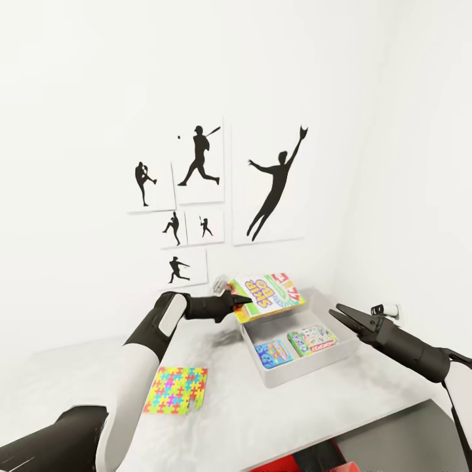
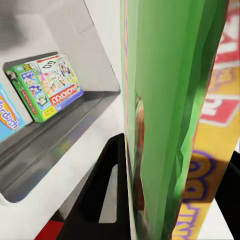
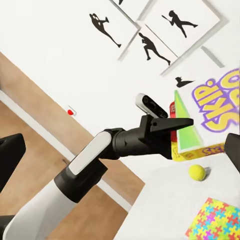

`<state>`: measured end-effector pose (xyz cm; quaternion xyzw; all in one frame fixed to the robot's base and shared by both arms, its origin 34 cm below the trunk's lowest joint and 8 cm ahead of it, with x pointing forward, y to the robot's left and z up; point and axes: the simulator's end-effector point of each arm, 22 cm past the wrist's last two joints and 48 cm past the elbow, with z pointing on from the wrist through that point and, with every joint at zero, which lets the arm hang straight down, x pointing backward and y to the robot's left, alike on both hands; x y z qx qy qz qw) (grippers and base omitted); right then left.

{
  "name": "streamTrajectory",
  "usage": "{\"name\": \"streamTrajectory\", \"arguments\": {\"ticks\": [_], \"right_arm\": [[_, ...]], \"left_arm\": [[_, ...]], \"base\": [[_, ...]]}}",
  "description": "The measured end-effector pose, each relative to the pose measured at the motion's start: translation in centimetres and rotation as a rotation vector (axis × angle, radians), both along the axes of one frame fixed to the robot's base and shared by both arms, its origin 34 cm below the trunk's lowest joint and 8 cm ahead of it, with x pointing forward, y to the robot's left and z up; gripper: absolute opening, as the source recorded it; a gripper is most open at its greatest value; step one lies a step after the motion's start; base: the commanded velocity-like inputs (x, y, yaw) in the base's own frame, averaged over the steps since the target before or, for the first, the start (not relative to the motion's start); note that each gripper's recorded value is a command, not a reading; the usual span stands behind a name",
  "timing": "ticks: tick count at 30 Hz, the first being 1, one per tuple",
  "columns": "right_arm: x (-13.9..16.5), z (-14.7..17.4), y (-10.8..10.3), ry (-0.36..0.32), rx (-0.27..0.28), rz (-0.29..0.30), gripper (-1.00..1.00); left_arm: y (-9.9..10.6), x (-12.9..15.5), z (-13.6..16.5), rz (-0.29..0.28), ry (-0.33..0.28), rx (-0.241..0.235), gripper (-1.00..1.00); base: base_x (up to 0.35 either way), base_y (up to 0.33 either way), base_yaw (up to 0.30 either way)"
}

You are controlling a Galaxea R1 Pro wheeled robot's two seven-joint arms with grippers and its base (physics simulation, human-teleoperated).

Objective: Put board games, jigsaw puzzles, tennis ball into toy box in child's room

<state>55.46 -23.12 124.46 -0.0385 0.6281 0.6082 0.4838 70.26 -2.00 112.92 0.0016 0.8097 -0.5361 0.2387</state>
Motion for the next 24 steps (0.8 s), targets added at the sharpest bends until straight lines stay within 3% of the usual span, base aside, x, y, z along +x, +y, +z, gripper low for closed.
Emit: {"name": "streamTrajectory", "arguments": {"ticks": [8, 14, 24], "right_arm": [[0.3, -0.5, 0.1, 0.012, 0.001, 0.001, 1.00], [0.5, -1.0, 0.0, 0.021, 0.001, 0.001, 1.00], [0.8, -1.6, 0.0, 0.034, 0.002, 0.003, 1.00]], "left_arm": [[-0.7, -0.6, 0.4, -0.040, 0.006, -0.056, -1.00], [-1.7, -1.2, -0.3, -0.080, -0.003, -0.020, -1.00], [-2.9, -1.9, -0.1, -0.135, -0.028, -0.032, -1.00]], "base": [[0.000, 0.000, 0.000], [0.000, 0.000, 0.000], [0.000, 0.000, 0.000]]}}
